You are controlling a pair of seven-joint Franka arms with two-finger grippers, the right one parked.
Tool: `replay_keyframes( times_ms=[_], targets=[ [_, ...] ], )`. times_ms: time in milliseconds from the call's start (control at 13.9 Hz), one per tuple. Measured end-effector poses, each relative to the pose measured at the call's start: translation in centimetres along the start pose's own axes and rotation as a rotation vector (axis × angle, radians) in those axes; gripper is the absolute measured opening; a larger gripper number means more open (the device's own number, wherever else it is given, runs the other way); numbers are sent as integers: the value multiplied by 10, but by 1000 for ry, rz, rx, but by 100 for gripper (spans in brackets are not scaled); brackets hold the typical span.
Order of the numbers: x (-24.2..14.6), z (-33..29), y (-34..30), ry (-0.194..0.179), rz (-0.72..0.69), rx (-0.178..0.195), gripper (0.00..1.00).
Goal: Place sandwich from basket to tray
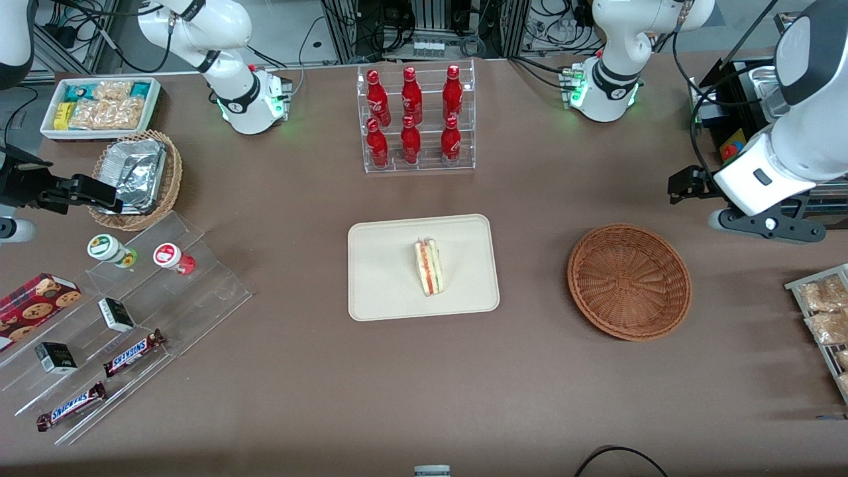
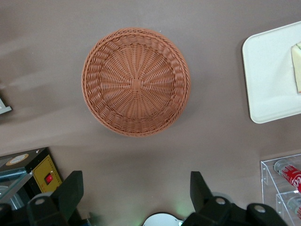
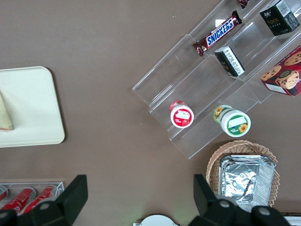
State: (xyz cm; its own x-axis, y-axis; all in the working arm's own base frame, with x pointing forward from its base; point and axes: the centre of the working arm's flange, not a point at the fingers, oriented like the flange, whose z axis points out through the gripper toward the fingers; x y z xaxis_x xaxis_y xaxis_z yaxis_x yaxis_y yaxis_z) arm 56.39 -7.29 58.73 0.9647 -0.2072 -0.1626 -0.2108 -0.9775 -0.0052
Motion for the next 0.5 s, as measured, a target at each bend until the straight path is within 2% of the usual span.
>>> replay_keyframes(
  times_ms=[504],
  targets=[
    [-21, -14, -42, 6, -81, -4, 100]
  ],
)
